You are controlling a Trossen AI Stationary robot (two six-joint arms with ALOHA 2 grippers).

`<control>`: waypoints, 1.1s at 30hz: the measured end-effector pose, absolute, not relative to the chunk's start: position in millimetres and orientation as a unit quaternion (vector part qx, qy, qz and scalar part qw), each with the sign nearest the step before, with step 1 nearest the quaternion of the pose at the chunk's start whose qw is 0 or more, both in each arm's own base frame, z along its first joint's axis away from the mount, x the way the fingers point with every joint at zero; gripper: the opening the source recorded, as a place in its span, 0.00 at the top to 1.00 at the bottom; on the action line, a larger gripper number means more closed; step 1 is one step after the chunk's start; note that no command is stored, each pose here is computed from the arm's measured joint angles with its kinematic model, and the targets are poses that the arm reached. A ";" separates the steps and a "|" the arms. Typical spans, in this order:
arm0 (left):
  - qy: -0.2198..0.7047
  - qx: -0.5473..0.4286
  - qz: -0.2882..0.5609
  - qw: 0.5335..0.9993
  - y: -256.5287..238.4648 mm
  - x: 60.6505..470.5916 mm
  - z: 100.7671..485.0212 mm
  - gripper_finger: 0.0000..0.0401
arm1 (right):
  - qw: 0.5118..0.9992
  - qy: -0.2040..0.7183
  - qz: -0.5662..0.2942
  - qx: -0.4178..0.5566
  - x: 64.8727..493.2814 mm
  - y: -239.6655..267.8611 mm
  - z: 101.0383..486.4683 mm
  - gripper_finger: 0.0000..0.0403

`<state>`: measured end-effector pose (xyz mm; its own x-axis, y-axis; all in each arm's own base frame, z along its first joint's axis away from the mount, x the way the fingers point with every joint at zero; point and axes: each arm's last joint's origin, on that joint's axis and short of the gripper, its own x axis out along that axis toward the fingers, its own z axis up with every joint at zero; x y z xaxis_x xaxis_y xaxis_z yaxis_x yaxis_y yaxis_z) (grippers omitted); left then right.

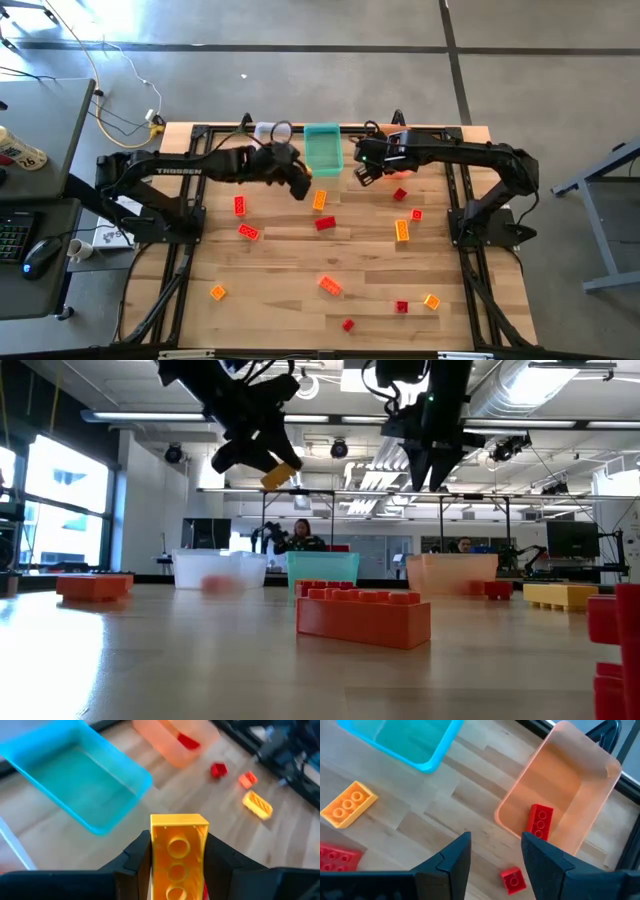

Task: Sort & place blocks by color
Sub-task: Put the yellow game piece into the green bin

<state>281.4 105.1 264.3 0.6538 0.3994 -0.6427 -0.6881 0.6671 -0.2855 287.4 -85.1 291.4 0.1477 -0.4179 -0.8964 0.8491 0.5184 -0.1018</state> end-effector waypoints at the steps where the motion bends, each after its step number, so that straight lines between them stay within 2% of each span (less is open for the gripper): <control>1: 0.269 -0.260 0.317 0.871 110.0 281.0 264.5 0.72 | 0.725 0.484 -0.437 0.222 287.2 -86.8 291.4 0.60; 11: 0.196 -0.240 0.367 0.877 154.6 268.9 275.3 0.72 | 0.740 0.477 -0.424 0.214 289.6 -94.6 292.8 0.60; 19: 0.140 -0.251 0.335 0.897 168.3 267.4 285.4 0.72 | 0.750 0.480 -0.410 0.197 291.2 -94.9 293.4 0.60; 25: 0.136 -0.243 0.301 0.912 167.5 269.1 287.9 0.72 | 0.808 0.456 -0.330 0.175 304.7 -96.3 298.3 0.60; 33: 0.062 -0.246 0.326 0.910 171.7 271.4 299.6 0.72 | 0.891 0.363 -0.211 0.172 327.3 -96.9 313.1 0.60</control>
